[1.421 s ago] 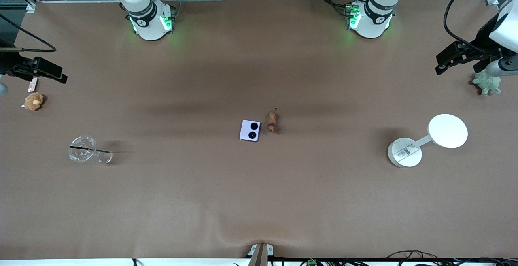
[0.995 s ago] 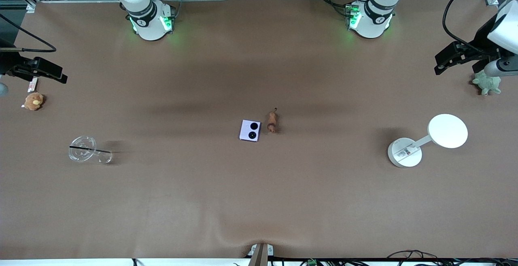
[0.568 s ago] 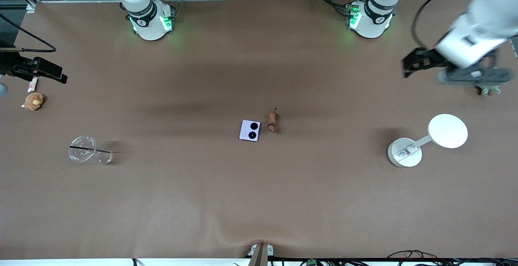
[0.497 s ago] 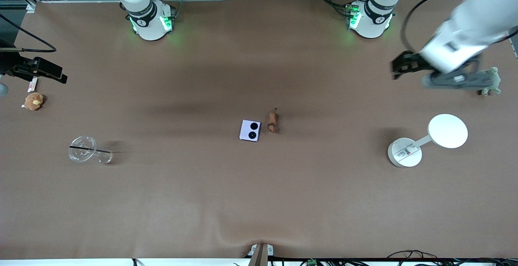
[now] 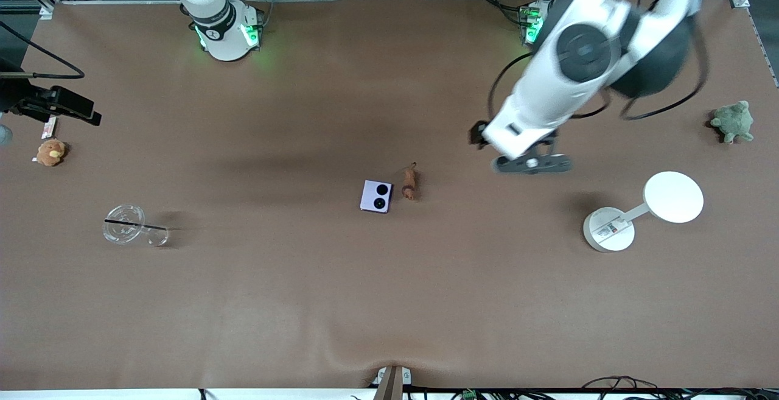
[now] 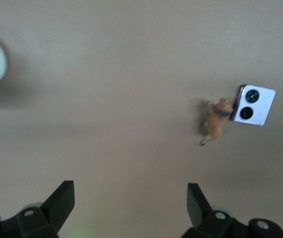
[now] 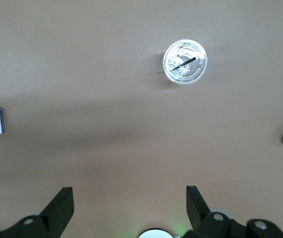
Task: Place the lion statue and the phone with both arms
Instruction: 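Lower the left gripper onto the lion figurine and close it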
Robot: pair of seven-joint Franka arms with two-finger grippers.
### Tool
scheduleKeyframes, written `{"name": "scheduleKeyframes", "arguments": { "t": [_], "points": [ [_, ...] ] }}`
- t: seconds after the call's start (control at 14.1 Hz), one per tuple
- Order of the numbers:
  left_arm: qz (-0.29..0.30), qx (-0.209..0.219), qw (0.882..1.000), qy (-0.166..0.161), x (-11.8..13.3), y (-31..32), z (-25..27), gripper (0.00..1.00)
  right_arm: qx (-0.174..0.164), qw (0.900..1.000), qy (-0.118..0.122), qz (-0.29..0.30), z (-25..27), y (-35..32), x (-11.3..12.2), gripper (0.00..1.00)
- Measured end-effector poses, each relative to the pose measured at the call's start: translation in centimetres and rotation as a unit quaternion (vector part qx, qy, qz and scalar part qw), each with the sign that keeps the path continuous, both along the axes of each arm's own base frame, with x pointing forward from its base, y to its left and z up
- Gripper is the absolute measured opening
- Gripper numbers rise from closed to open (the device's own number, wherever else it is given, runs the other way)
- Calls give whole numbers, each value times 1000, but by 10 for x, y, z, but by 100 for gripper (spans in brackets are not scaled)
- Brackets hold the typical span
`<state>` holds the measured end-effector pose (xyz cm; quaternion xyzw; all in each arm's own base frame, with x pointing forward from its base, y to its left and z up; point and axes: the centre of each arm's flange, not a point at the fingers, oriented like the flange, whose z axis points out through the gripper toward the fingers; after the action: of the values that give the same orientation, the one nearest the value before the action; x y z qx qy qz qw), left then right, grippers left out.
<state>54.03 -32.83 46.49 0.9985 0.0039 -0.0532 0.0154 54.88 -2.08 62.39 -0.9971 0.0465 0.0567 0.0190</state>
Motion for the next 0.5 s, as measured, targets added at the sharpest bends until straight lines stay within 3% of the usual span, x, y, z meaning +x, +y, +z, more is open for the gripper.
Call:
{"name": "scheduleKeyframes", "arguments": {
  "t": [0.5],
  "points": [
    [46, -14, 999, -20, -11, -67, -104, 100, 0, 1000, 0, 0, 0, 0, 0, 100]
  ]
}}
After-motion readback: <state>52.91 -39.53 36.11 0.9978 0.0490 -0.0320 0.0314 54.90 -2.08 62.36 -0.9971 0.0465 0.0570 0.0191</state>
